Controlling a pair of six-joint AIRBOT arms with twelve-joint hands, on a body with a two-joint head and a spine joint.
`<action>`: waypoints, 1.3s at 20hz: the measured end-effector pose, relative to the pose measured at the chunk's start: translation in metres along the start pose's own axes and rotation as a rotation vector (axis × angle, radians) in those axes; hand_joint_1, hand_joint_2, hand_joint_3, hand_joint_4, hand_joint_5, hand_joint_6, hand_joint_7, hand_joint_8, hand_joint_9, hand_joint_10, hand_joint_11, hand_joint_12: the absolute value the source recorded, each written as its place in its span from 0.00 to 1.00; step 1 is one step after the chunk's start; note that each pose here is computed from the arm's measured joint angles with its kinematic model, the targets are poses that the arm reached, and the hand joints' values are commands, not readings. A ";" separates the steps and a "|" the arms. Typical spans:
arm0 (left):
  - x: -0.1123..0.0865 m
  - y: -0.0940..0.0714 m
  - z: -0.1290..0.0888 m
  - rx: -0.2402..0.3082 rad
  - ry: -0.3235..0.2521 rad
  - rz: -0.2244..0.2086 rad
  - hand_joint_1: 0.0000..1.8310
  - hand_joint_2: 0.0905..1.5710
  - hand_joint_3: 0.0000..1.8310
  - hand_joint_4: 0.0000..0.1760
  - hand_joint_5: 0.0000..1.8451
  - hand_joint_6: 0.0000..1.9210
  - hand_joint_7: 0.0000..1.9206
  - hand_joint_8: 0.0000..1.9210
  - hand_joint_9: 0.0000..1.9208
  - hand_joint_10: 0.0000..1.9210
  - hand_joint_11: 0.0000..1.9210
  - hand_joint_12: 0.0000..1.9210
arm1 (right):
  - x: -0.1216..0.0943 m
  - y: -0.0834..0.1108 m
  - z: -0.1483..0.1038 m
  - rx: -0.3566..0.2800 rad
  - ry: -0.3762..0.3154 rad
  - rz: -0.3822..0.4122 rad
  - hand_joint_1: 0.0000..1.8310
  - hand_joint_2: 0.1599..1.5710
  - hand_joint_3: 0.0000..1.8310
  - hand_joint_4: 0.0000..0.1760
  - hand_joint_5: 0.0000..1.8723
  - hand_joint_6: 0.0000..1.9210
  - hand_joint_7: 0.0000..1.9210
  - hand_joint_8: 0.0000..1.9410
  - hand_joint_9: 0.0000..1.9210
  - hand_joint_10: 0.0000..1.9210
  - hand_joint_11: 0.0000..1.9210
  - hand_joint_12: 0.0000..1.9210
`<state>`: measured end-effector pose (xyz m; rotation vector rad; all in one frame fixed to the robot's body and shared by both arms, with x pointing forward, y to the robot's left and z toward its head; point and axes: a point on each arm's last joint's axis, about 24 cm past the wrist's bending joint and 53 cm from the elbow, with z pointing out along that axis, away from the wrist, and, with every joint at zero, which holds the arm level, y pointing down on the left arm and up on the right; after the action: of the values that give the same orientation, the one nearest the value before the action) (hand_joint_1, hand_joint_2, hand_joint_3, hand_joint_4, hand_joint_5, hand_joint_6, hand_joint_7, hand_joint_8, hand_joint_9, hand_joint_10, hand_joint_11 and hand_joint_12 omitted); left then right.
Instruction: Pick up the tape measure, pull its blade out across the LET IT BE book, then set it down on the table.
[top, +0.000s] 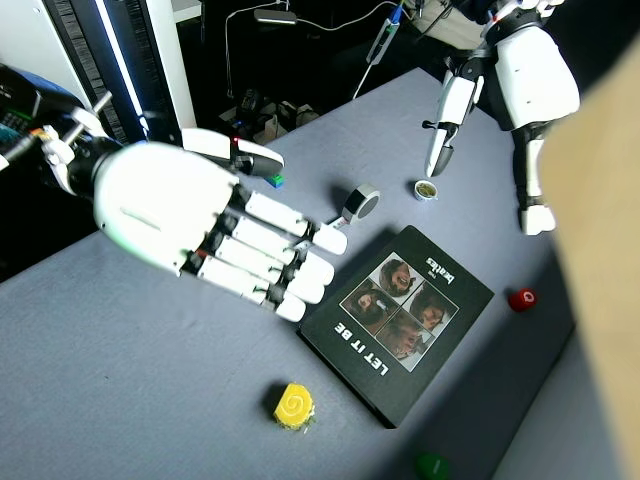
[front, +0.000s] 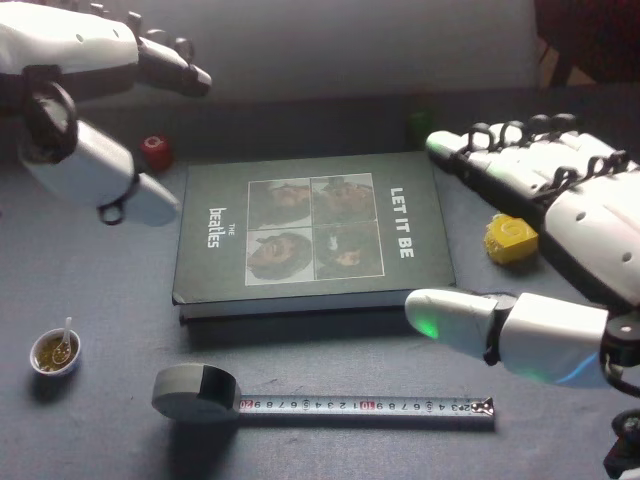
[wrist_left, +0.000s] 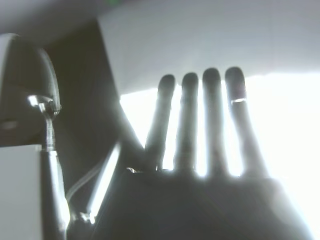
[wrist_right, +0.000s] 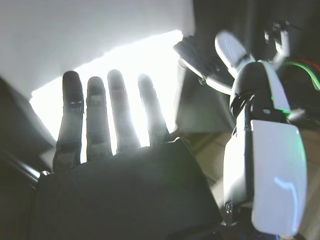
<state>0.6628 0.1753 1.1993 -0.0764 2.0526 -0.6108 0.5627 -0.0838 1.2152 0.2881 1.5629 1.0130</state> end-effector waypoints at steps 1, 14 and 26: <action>0.002 -0.006 -0.001 0.031 0.025 0.060 0.46 0.61 0.01 0.00 0.13 0.00 0.14 0.00 0.14 0.00 0.05 0.32 | 0.000 0.000 0.000 0.001 0.001 0.002 0.08 0.61 0.00 0.34 0.04 0.00 0.08 0.00 0.04 0.00 0.00 0.30; -0.002 -0.021 -0.015 0.099 -0.129 -0.258 0.51 0.63 0.00 0.00 0.24 0.01 0.25 0.01 0.22 0.00 0.11 0.30 | 0.006 -0.003 0.001 -0.037 0.042 0.022 0.09 0.61 0.00 0.30 0.05 0.00 0.09 0.00 0.06 0.00 0.00 0.32; 0.113 -0.004 -0.014 0.067 0.174 -0.236 0.54 0.65 0.00 0.00 0.34 0.00 0.35 0.00 0.30 0.00 0.18 0.28 | 0.002 -0.019 0.007 -0.019 0.022 0.000 0.09 0.62 0.00 0.30 0.05 0.00 0.09 0.00 0.06 0.00 0.00 0.31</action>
<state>0.5894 0.1442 1.1176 -0.2361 2.2068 -0.8567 0.5750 -0.0904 1.2008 0.2639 1.5724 1.0337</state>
